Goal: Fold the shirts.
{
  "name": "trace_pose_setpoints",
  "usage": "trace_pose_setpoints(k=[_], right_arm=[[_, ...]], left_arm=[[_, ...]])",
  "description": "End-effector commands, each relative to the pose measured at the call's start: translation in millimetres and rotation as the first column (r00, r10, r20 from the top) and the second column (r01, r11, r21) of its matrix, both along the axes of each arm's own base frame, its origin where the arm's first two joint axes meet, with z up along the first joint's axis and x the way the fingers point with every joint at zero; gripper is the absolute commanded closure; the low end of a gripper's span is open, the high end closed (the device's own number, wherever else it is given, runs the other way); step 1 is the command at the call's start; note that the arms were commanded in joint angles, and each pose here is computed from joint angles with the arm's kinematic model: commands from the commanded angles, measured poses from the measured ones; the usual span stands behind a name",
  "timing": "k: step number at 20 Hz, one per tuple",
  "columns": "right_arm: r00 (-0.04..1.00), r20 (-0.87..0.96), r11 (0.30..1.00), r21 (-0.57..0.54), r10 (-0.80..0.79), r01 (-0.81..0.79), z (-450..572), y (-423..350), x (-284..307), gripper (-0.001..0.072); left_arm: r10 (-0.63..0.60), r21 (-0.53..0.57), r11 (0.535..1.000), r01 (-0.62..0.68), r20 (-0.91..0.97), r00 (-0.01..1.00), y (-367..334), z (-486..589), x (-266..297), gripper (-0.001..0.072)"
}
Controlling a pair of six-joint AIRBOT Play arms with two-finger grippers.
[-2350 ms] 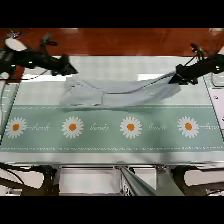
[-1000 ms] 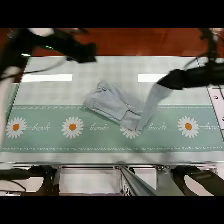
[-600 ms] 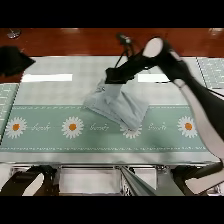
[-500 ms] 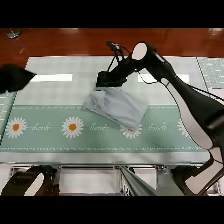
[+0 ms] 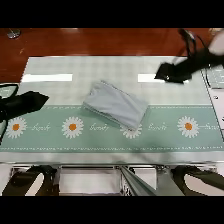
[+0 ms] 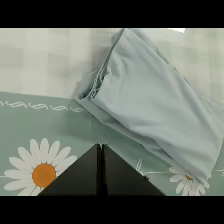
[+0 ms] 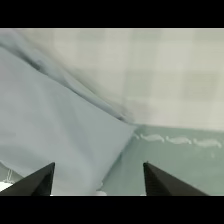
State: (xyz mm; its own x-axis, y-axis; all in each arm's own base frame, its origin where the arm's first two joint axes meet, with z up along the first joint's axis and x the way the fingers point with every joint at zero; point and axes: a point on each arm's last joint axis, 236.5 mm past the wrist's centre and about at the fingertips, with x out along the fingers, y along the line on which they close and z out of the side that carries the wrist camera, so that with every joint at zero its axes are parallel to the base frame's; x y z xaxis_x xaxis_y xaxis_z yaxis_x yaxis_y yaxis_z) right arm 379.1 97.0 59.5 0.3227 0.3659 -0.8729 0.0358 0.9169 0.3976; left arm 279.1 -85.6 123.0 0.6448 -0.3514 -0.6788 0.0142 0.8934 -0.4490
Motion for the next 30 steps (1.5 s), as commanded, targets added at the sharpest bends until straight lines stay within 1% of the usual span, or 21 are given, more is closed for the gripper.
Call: trace_pose_setpoints(k=[1,2,3,5,7,9,10,12,13,15,16,18,20,22,23,26,28,30], right_arm=[[0.926,-0.063,0.892,0.251,-0.372,0.376,-86.2,-5.0,-68.3,0.0082],[0.917,-0.116,0.865,0.305,-0.382,0.399,-104.6,8.6,-80.1,0.0087],[0.919,-0.157,0.858,0.329,-0.362,0.394,-118.2,21.2,-89.1,0.0089],[0.934,-0.225,0.881,0.329,-0.277,0.341,-138.6,43.4,-97.5,0.0089],[0.936,-0.292,0.897,0.330,-0.198,0.293,-153.9,63.7,-98.1,0.0096],[0.937,-0.337,0.906,0.359,-0.099,0.224,-160.9,90.8,-94.6,0.0096],[0.935,-0.350,0.910,0.367,-0.057,0.193,-163.2,104.0,-89.0,0.0117],[0.948,-0.314,0.916,0.391,0.040,0.091,-156.5,128.8,-70.2,0.0585],[0.960,-0.265,0.912,0.411,0.095,0.023,-143.6,140.7,-55.7,0.0691],[0.971,-0.131,0.891,0.436,0.198,-0.123,-94.3,159.4,-13.8,0.0697],[0.969,-0.058,0.883,0.427,0.242,-0.195,-63.6,164.4,5.0,0.0697],[0.958,0.085,0.899,0.331,0.273,-0.285,2.3,159.4,42.5,0.0698],[0.938,0.205,0.930,0.189,0.278,-0.317,65.4,139.7,69.2,0.0698],[0.924,0.285,0.952,0.096,0.254,-0.291,113.6,114.1,83.8,0.0698],[0.923,0.313,0.963,0.074,0.224,-0.259,134.1,96.6,89.6,0.0698],[0.938,0.327,0.989,0.058,0.113,-0.139,170.1,29.4,93.0,0.0698],[0.955,0.296,0.998,0.055,0.011,-0.028,179.3,-27.4,81.8,0.0698],[0.962,0.250,0.993,0.053,-0.112,0.102,183.2,-86.8,63.8,0.0698]], left_arm=[[-0.007,-0.048,0.999,0.003,-0.079,0.997,-8.8,-31.8,-10.1,0.0688],[-0.012,-0.074,0.997,0.004,-0.104,0.994,-13.4,-40.3,-13.7,0.0688],[-0.017,-0.096,0.995,0.005,-0.125,0.992,-17.7,-47.0,-16.8,0.0688],[-0.021,-0.128,0.992,0.001,-0.154,0.988,-23.0,-57.9,-21.3,0.0688],[-0.029,-0.132,0.991,0.007,-0.162,0.986,-25.4,-60.9,-23.3,0.0688],[-0.045,-0.132,0.991,0.024,-0.161,0.986,-29.8,-60.8,-25.1,0.0688],[-0.054,-0.132,0.991,0.033,-0.162,0.985,-32.1,-60.7,-26.2,0.0688],[-0.074,-0.132,0.990,0.052,-0.161,0.984,-37.1,-60.7,-28.5,0.0688],[-0.082,-0.132,0.989,0.061,-0.161,0.984,-39.2,-60.7,-29.6,0.0688],[-0.089,-0.132,0.989,0.068,-0.153,0.984,-41.7,-59.7,-29.1,0.0687],[-0.086,-0.133,0.989,0.067,-0.144,0.986,-42.0,-58.4,-27.2,0.0687],[-0.079,-0.137,0.989,0.061,-0.133,0.988,-41.7,-56.5,-24.5,0.0688],[-0.078,-0.137,0.989,0.060,-0.129,0.989,-41.6,-56.1,-23.7,0.0688],[-0.077,-0.137,0.989,0.060,-0.129,0.989,-41.5,-56.0,-23.6,0.0688],[-0.077,-0.137,0.989,0.060,-0.129,0.989,-41.5,-56.0,-23.6,0.0687],[-0.078,-0.137,0.989,0.060,-0.129,0.989,-41.6,-56.1,-23.7,0.0687],[-0.078,-0.137,0.989,0.060,-0.129,0.989,-41.6,-56.1,-23.8,0.0687],[-0.078,-0.137,0.989,0.060,-0.130,0.988,-41.7,-56.2,-23.9,0.0687]])
